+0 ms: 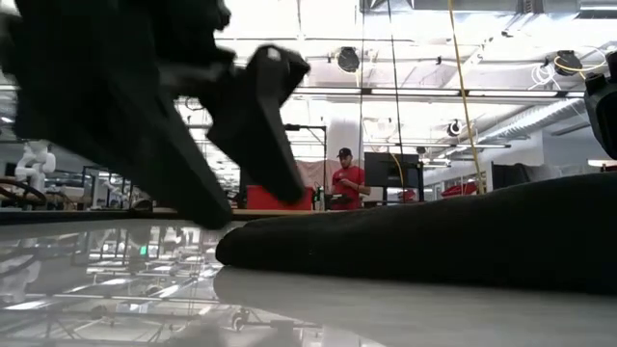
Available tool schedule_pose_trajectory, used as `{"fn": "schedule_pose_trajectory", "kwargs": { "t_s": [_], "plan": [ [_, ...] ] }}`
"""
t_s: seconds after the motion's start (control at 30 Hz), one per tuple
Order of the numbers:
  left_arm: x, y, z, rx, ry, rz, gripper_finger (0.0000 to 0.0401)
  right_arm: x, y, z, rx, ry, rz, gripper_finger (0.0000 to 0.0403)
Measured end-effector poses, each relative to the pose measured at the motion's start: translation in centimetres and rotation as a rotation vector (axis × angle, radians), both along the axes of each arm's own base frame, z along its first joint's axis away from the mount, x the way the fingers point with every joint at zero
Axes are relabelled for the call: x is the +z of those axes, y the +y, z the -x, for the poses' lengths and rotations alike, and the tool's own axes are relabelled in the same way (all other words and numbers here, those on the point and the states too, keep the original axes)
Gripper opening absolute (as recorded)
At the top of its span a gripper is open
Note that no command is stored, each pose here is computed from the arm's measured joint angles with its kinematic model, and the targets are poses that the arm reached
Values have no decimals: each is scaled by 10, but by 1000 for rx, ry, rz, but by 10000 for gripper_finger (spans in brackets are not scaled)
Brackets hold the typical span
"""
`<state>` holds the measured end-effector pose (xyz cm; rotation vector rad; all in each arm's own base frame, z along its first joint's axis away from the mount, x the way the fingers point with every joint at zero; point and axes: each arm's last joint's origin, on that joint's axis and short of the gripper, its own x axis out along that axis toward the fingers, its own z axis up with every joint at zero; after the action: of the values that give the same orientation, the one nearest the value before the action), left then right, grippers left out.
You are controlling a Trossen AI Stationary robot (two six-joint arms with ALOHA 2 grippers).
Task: Roll towel into tight, uniform cylinder
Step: Roll the black towel
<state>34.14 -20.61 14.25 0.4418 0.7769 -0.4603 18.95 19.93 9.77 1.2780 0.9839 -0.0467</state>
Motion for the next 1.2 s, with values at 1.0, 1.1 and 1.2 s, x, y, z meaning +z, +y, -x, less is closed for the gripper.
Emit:
{"fn": "schedule_pose_trajectory", "kwargs": {
  "t_s": [1.0,1.1,1.2],
  "plan": [
    [-24,42,-22,193,259,307,5,39,-1,32,257,-172,238,204],
    [-24,46,-25,209,289,374,4,46,-3,42,319,-183,285,225],
    [-24,50,-28,222,324,460,3,55,0,48,354,-286,360,234]
  ]
}}
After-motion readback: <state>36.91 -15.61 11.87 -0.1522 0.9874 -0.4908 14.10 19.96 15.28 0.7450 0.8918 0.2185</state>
